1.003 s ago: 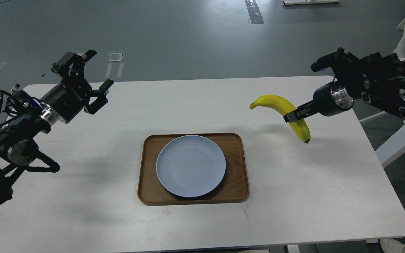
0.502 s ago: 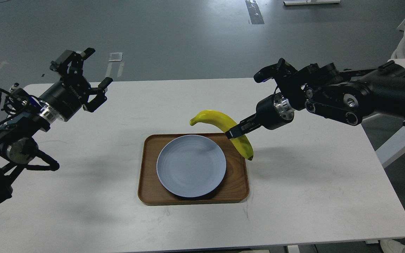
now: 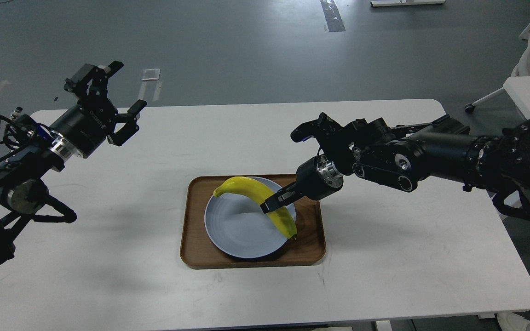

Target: Place banana on plate with both arms

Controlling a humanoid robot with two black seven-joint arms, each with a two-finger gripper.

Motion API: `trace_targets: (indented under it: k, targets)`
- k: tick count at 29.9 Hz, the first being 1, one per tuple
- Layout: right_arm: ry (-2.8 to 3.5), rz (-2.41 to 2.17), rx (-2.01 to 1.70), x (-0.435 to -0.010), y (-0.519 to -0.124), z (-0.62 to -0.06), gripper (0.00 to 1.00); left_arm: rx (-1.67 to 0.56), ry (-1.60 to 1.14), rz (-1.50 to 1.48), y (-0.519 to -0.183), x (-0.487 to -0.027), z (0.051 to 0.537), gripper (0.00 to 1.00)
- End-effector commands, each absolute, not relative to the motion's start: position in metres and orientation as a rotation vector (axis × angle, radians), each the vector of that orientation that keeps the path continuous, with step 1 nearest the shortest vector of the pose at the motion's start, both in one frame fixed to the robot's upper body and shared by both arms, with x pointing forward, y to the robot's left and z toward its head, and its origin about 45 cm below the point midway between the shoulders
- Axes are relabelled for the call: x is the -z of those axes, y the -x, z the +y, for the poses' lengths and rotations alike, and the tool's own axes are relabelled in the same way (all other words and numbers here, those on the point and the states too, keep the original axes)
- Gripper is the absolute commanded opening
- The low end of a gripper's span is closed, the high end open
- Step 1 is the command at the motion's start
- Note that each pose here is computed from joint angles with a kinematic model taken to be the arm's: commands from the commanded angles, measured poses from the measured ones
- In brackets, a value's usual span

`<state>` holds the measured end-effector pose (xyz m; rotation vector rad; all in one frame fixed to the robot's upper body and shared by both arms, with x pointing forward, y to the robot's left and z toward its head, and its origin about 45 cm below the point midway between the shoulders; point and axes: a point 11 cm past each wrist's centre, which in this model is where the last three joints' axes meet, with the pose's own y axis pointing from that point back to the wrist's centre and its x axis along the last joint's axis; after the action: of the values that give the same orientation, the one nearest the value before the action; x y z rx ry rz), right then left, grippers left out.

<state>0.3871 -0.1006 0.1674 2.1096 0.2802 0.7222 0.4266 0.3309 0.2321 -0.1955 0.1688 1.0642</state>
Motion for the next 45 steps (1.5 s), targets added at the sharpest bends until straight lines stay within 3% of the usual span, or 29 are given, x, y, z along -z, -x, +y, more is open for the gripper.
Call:
trace_targets:
  k: [1,7,14,19,22,23,25,34,39,45]
  targets:
    - [-2.103,0.280,-0.728,-0.167,-0.388,-0.099,0.23,-1.064,0.195,0.169,-0.427,-0.232,0.331,0.98]
    - [-2.097,0.282,-0.741,-0.166,-0.390,-0.091,0.25,-1.067,0.195,0.167,-0.427,-0.233,0.333,0.98]
    - [-2.092,0.278,-0.748,-0.164,-0.391,-0.087,0.48,-1.070,0.194,0.164,-0.426,-0.234,0.335,0.98]
    - [-2.087,0.269,-0.746,-0.163,-0.393,-0.090,0.57,-1.070,0.194,0.164,-0.426,-0.234,0.335,0.98]
    - [-2.073,0.276,-0.743,-0.161,-0.393,-0.093,0.72,-1.071,0.194,0.164,-0.427,-0.234,0.335,0.98]
    - [-2.070,0.268,-0.742,-0.161,-0.395,-0.096,0.86,-1.071,0.194,0.164,-0.427,-0.234,0.335,0.98]
    - [-2.078,0.253,-0.741,-0.164,-0.397,-0.097,0.96,-1.071,0.194,0.164,-0.427,-0.234,0.335,0.98]
    - [-2.434,-0.376,-0.603,-0.252,-0.459,-0.147,0.98,-1.069,0.195,0.165,-0.426,-0.233,0.334,0.98]
    - [-2.628,-0.772,-0.346,-0.247,-0.465,-0.193,0.98,-1.063,0.200,0.170,-0.427,-0.232,0.330,0.98]
    - [-2.767,-1.268,0.053,-0.209,-0.453,-0.235,0.98,-1.045,0.216,0.193,-0.427,-0.226,0.316,0.98]
